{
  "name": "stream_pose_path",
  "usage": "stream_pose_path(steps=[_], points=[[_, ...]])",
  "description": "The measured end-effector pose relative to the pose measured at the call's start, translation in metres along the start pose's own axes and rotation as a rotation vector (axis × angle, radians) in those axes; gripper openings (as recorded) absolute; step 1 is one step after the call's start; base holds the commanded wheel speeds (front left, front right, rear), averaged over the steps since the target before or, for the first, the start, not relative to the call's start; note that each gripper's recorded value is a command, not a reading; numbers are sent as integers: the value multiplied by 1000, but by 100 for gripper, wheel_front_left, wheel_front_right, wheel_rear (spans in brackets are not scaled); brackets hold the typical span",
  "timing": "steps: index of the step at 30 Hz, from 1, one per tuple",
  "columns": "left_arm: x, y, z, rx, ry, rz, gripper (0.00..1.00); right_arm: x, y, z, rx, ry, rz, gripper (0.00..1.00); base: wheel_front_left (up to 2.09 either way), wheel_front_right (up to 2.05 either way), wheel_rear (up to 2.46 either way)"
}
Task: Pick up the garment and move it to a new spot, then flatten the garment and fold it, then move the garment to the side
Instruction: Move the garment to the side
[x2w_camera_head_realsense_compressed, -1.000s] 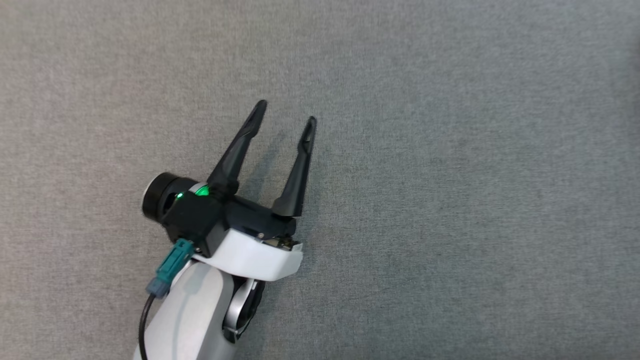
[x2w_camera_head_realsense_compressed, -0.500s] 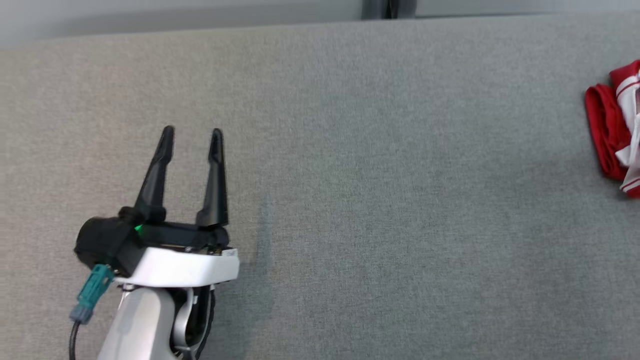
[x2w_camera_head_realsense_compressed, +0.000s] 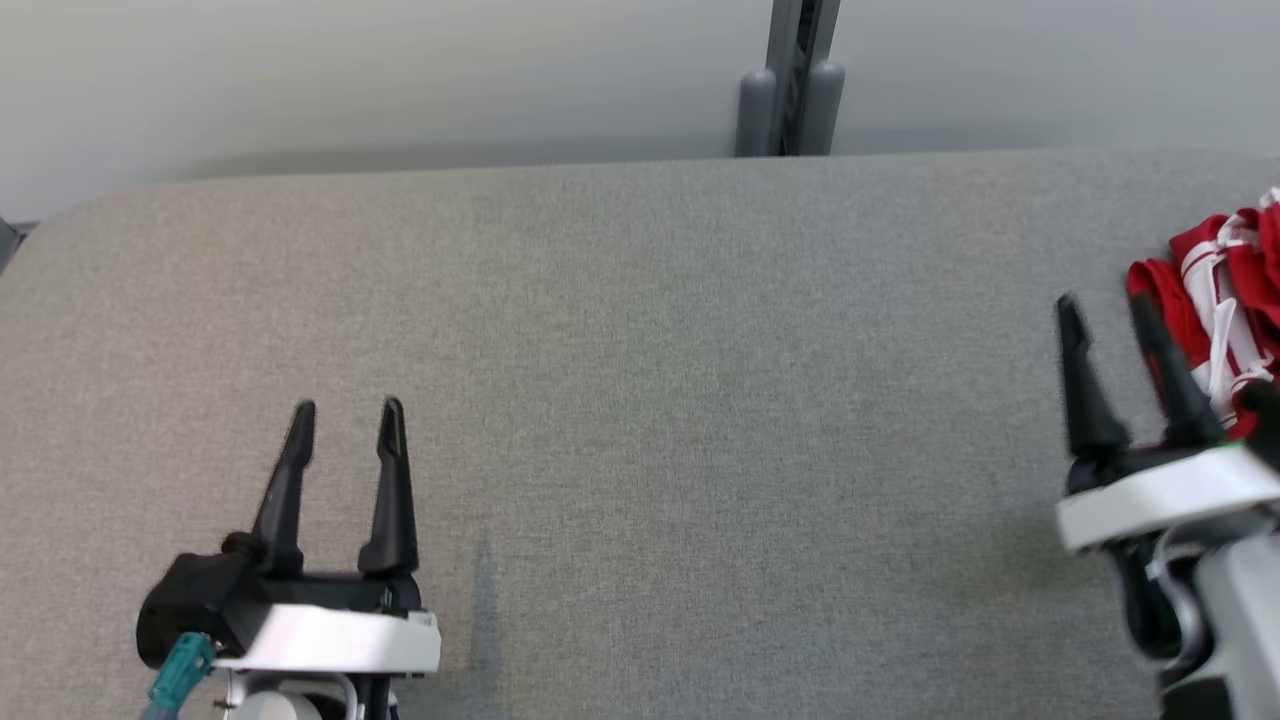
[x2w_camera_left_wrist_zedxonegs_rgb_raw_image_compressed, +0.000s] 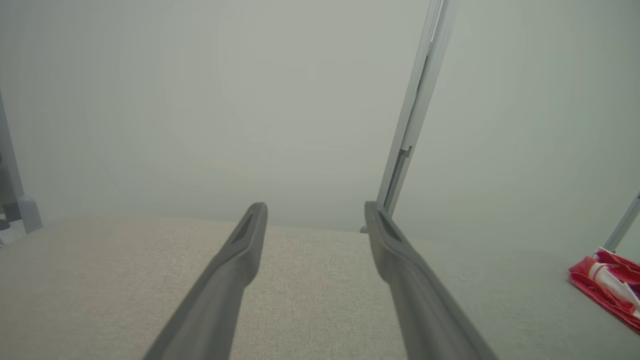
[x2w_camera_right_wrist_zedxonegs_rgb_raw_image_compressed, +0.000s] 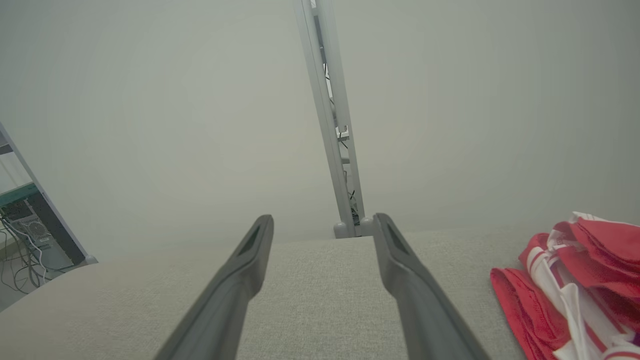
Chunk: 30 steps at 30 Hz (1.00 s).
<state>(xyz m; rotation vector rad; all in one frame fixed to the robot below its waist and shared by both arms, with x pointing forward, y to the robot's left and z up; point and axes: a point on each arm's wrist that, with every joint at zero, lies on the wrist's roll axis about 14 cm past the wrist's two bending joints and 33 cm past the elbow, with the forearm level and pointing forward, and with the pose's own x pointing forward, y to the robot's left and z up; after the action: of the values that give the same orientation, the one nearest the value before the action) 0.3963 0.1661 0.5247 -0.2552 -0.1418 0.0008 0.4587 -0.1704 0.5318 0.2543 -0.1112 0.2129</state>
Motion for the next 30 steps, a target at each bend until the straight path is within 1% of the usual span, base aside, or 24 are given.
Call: stream_pose_path(steps=[3,7,12,16,30], points=[[-12,0,-6,1,27,0,100,-15,18,-11,51,14,-1,100,0,0,0],[-22,0,-12,-1,51,1,100,-30,32,-17,56,22,8,100,0,0,0],[-27,-2,-18,-5,73,-3,100,-38,32,-21,34,28,-6,100,0,0,0],[-30,-2,-18,-5,74,1,100,-41,35,-21,45,24,-11,100,0,0,0],[-34,1,-16,-4,71,11,100,-38,45,-17,30,10,17,100,0,0,0]])
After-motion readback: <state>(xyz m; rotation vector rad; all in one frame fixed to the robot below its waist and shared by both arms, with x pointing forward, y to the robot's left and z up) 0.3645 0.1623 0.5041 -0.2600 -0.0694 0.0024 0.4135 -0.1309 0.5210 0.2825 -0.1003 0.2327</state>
